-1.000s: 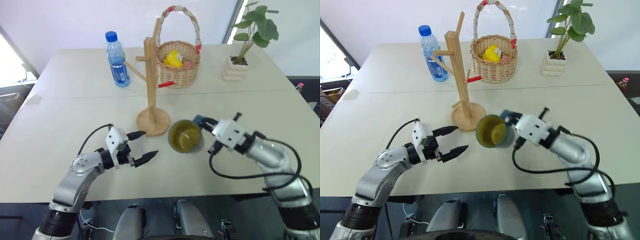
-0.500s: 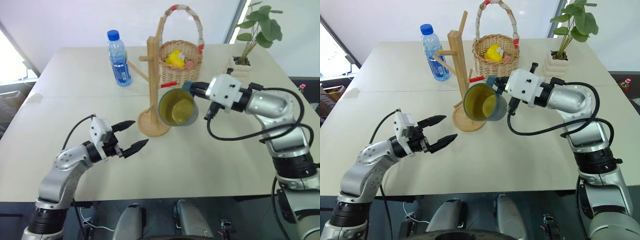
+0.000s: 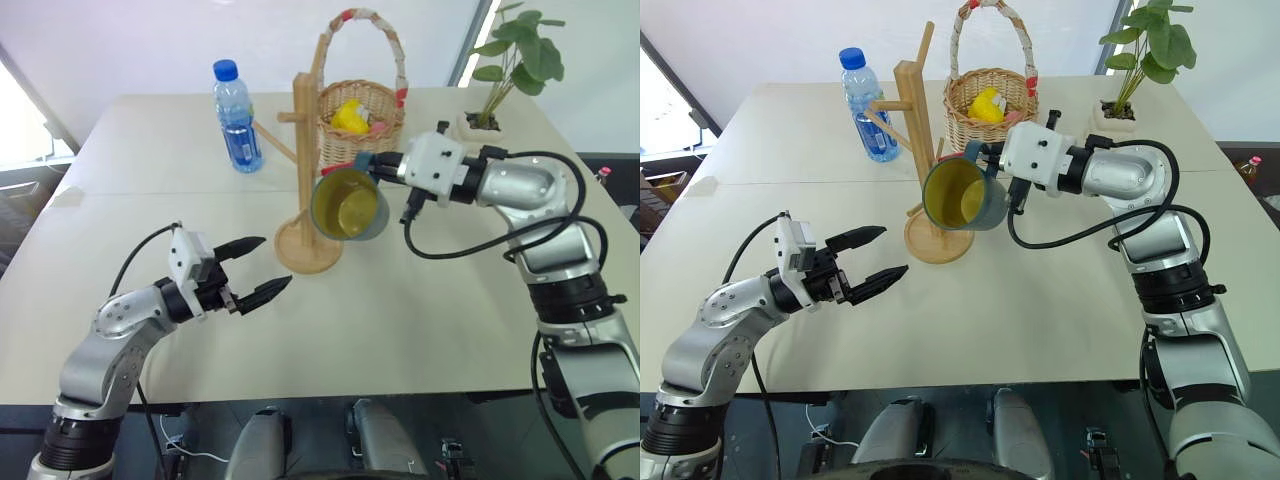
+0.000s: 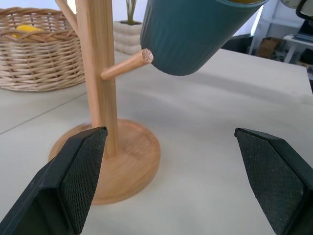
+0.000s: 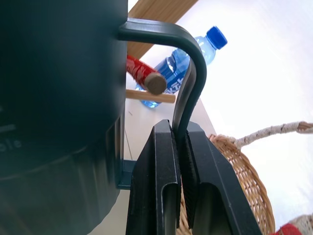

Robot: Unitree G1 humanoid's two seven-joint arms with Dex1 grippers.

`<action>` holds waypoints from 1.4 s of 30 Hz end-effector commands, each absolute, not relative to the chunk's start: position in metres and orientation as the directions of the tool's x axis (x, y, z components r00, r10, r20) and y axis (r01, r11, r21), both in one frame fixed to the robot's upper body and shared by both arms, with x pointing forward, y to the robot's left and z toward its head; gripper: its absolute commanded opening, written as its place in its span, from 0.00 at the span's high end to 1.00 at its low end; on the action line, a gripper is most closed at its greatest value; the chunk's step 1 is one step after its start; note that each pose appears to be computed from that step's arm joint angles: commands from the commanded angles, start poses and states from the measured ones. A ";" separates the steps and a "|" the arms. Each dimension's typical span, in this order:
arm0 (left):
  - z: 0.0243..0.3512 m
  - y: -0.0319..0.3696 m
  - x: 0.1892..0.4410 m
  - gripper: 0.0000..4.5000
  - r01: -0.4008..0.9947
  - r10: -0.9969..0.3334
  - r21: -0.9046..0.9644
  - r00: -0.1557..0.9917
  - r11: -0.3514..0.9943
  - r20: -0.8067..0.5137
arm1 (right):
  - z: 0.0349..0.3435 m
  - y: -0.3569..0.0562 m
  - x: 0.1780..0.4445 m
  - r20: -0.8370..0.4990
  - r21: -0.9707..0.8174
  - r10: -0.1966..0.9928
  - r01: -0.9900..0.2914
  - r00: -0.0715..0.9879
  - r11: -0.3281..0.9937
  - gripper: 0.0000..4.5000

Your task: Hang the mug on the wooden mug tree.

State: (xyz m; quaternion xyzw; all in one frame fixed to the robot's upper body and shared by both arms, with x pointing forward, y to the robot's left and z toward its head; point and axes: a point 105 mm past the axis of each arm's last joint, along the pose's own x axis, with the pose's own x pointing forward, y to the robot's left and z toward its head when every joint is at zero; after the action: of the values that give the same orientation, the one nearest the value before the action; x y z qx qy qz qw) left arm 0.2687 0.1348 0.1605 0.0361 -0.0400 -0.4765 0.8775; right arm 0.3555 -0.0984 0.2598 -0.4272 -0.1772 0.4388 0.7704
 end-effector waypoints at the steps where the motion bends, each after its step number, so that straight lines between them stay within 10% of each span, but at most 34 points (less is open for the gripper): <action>1: 0.175 0.135 0.267 0.00 0.831 -0.843 0.140 0.534 0.538 0.070 | 0.271 -0.089 0.355 -0.090 -0.834 0.848 -0.505 0.522 0.222 1.00; 16: 0.194 0.134 0.270 0.00 0.825 -0.837 0.145 0.531 0.546 0.134 | 0.266 -0.078 0.375 -0.109 -0.826 0.839 -0.518 0.534 0.223 1.00; 23: 0.194 0.133 0.271 0.00 0.822 -0.835 0.148 0.534 0.550 0.134 | 0.278 -0.087 0.373 -0.059 -0.850 0.828 -0.463 0.557 0.251 0.33; 31: 0.189 0.161 0.285 0.00 0.721 -0.715 0.050 0.674 0.691 0.186 | 0.297 -0.163 0.352 0.043 -0.762 0.730 -0.450 0.682 0.465 0.33; 42: 0.124 0.260 0.308 0.00 0.233 -0.227 -0.061 0.970 0.971 0.087 | 0.169 -0.237 0.341 0.085 -0.253 0.455 -0.422 0.886 0.870 0.33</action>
State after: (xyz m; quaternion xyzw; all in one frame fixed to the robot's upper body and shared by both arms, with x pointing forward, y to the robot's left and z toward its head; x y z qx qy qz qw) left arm 0.3107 0.2517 0.1198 -0.0499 -0.0270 -0.1323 0.9896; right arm 0.3413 -0.2281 0.1536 -0.1052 -0.0328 0.2570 0.9601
